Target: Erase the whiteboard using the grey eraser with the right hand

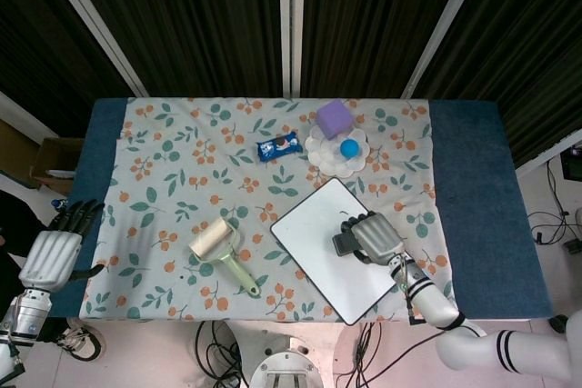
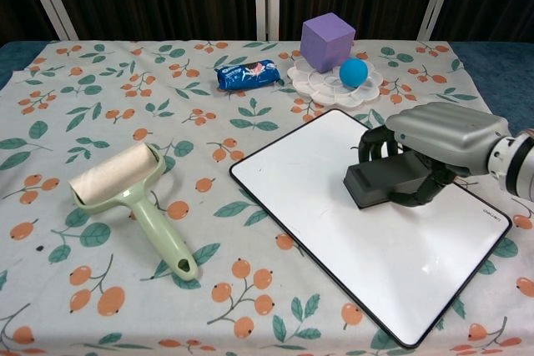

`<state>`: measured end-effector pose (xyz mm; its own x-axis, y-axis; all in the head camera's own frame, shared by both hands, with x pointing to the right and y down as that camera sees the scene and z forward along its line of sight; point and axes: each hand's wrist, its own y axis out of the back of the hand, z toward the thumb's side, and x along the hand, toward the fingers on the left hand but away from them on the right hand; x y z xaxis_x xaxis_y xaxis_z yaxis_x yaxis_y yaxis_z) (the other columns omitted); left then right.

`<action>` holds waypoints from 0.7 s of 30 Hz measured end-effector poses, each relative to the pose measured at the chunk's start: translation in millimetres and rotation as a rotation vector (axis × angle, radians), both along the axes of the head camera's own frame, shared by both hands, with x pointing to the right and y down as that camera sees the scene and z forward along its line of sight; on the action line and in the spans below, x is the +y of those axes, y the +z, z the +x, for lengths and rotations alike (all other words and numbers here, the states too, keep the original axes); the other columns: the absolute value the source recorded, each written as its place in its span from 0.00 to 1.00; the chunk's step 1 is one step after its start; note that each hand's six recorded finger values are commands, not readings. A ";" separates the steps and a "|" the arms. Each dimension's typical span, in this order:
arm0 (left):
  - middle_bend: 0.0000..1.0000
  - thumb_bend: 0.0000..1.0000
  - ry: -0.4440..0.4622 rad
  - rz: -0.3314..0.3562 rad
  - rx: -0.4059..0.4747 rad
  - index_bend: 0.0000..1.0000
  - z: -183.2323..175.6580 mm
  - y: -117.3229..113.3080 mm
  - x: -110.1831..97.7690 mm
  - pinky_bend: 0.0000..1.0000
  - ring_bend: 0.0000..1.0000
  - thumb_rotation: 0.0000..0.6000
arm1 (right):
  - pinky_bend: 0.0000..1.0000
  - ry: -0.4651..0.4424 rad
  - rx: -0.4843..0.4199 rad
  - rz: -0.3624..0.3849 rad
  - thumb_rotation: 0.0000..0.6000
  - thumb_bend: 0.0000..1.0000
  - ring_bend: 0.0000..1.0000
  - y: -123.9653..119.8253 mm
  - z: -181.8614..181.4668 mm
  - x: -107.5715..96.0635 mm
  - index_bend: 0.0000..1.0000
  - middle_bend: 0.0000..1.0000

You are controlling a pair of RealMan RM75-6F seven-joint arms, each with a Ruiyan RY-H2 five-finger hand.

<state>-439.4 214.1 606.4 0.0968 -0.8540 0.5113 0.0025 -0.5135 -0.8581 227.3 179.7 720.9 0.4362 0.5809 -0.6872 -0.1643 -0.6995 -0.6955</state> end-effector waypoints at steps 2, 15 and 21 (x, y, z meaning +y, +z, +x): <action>0.06 0.00 0.001 -0.001 0.000 0.07 0.0 -0.1 0.4 0.16 0.04 1.00 | 0.79 -0.005 0.000 -0.009 1.00 0.40 0.67 -3.6 6.0 6.8 0.85 0.71; 0.06 0.00 0.005 0.002 0.000 0.07 0.8 -1.7 -1.2 0.16 0.04 1.00 | 0.79 0.005 -0.030 -0.022 1.00 0.40 0.67 -21.8 28.0 33.0 0.85 0.71; 0.06 0.00 0.007 0.002 -0.001 0.07 0.8 -2.1 -1.6 0.16 0.04 1.00 | 0.79 0.035 -0.053 0.020 1.00 0.40 0.67 -15.3 23.0 19.7 0.85 0.71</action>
<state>-438.7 212.5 604.3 0.1020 -0.8544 0.5095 0.0068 -0.5116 -0.8592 250.3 199.4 705.6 0.4513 0.6096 -0.6517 -0.1025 -0.6900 -0.7165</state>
